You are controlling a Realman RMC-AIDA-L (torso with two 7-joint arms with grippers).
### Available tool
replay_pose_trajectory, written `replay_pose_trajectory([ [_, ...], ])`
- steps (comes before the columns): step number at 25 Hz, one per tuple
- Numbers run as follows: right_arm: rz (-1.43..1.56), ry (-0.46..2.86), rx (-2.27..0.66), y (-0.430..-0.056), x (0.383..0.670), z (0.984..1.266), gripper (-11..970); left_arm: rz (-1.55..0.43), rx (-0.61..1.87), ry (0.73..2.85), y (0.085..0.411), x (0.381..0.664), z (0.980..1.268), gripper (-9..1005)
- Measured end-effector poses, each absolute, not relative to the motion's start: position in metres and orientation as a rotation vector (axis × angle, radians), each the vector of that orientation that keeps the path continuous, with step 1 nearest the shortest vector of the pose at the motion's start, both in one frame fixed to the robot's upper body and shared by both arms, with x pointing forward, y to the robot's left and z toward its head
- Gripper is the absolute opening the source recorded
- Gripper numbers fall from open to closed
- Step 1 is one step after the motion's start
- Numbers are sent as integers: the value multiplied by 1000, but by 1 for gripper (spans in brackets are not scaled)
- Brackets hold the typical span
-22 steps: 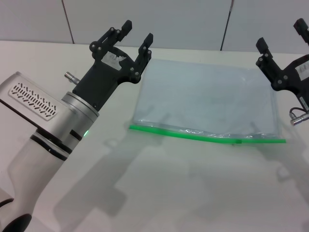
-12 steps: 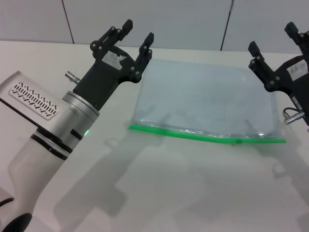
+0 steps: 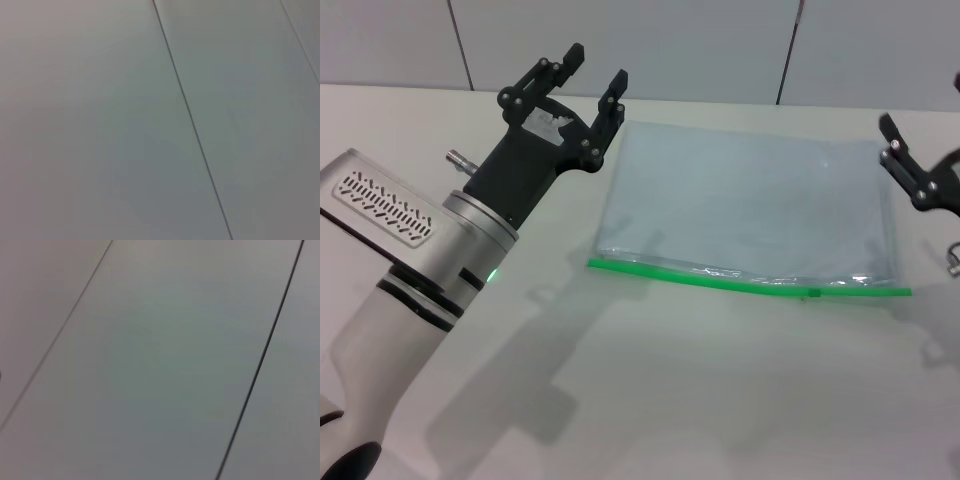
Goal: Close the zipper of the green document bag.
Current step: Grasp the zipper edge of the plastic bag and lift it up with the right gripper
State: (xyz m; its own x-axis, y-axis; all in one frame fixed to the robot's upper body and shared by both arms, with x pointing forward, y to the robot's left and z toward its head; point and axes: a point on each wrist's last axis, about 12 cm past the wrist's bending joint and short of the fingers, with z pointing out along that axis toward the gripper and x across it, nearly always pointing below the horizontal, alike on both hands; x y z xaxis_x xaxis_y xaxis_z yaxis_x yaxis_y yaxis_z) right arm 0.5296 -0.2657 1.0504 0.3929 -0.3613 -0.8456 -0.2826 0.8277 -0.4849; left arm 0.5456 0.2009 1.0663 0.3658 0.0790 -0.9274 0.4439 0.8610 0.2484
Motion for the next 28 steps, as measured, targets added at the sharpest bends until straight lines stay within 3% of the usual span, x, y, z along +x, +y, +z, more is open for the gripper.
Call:
replay_pose_trajectory([
  [5,-295,1198,-778,-279,509,1032,804,-236,502,1189,204,546,1066,496],
  [14,-415,1317,-870,-294,489,1008,801,-212,479,1202,210,546,1065,495],
  [28,-636,1374,-993,-311,478,993,801,-200,478,1203,214,546,1064,495],
])
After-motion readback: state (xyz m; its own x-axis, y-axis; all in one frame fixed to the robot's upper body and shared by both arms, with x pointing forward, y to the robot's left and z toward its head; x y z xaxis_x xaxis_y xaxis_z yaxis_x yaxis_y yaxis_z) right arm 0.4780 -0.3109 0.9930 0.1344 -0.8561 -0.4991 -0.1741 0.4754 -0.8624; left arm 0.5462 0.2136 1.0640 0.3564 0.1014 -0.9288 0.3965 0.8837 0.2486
